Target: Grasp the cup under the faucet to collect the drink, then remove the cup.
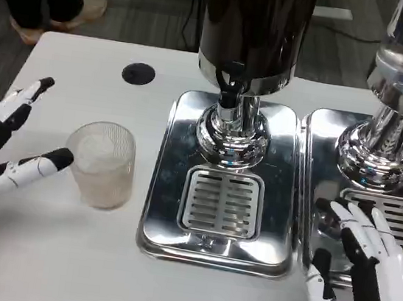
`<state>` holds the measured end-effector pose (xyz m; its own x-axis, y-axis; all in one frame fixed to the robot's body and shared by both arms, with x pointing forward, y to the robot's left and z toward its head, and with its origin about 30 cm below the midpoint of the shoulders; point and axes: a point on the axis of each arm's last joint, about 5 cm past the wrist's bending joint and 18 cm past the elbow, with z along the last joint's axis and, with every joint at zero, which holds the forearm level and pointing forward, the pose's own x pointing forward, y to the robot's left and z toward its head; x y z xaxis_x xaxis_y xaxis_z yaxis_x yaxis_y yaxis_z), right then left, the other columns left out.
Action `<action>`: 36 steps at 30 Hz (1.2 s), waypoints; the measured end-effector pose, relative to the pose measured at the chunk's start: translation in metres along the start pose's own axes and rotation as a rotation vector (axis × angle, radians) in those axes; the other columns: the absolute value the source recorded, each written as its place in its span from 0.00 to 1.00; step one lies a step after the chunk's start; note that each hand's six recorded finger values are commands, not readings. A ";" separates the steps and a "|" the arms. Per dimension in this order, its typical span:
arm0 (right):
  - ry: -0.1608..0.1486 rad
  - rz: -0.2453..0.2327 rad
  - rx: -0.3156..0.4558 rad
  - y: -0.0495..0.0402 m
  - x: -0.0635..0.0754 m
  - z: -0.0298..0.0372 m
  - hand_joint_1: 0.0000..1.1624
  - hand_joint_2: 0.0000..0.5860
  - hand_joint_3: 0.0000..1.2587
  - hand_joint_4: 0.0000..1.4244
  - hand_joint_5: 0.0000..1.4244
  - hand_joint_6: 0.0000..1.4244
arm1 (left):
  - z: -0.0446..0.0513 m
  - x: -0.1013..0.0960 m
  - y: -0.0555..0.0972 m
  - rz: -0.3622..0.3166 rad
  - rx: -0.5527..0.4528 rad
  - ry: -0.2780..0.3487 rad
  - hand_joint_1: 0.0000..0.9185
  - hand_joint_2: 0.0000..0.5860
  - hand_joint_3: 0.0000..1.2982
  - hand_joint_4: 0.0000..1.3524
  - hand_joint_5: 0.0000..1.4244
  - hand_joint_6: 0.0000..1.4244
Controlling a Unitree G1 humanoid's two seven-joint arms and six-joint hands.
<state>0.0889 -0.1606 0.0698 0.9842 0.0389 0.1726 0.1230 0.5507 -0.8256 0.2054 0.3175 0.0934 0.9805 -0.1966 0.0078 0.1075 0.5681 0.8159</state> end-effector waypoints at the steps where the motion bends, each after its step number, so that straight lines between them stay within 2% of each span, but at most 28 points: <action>1: 0.004 0.003 0.000 0.0001 -0.001 -0.0002 0.41 1.00 0.18 0.11 0.06 0.16 | -0.0003 0.002 -0.001 -0.013 -0.007 0.010 0.00 0.08 0.00 0.00 0.00 0.06; 10: 0.005 0.003 0.000 0.0006 -0.002 0.0004 0.41 1.00 0.18 0.11 0.06 0.16 | 0.0011 0.015 -0.004 -0.080 -0.008 0.037 0.00 0.04 0.00 0.00 0.01 0.08; 11: 0.005 0.002 0.000 0.0007 -0.002 0.0006 0.41 1.00 0.18 0.11 0.06 0.16 | 0.0015 0.016 -0.005 -0.099 0.001 0.036 0.03 0.04 0.00 0.00 0.01 0.08; 13: 0.006 0.001 0.002 0.0009 -0.002 0.0010 0.41 1.00 0.19 0.11 0.06 0.16 | 0.0017 0.018 -0.007 -0.124 0.004 0.038 0.06 0.04 0.00 0.00 0.01 0.08; 22: 0.007 0.002 0.005 0.0015 -0.002 0.0018 0.41 1.00 0.19 0.11 0.07 0.17 | 0.0013 0.023 -0.011 -0.181 0.011 0.059 0.06 0.01 0.00 0.00 0.00 0.08; 36: 0.005 0.005 0.012 0.0025 -0.002 0.0032 0.43 0.97 0.20 0.12 0.07 0.19 | 0.0046 0.031 -0.012 -0.222 0.047 0.064 0.11 0.01 0.00 0.00 0.00 0.07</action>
<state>0.0864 -0.1566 0.0690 0.9854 0.0374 0.1661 0.1169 0.5608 -0.8197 0.2340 0.3009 0.0866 0.9424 -0.2601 -0.2102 0.3149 0.4784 0.8198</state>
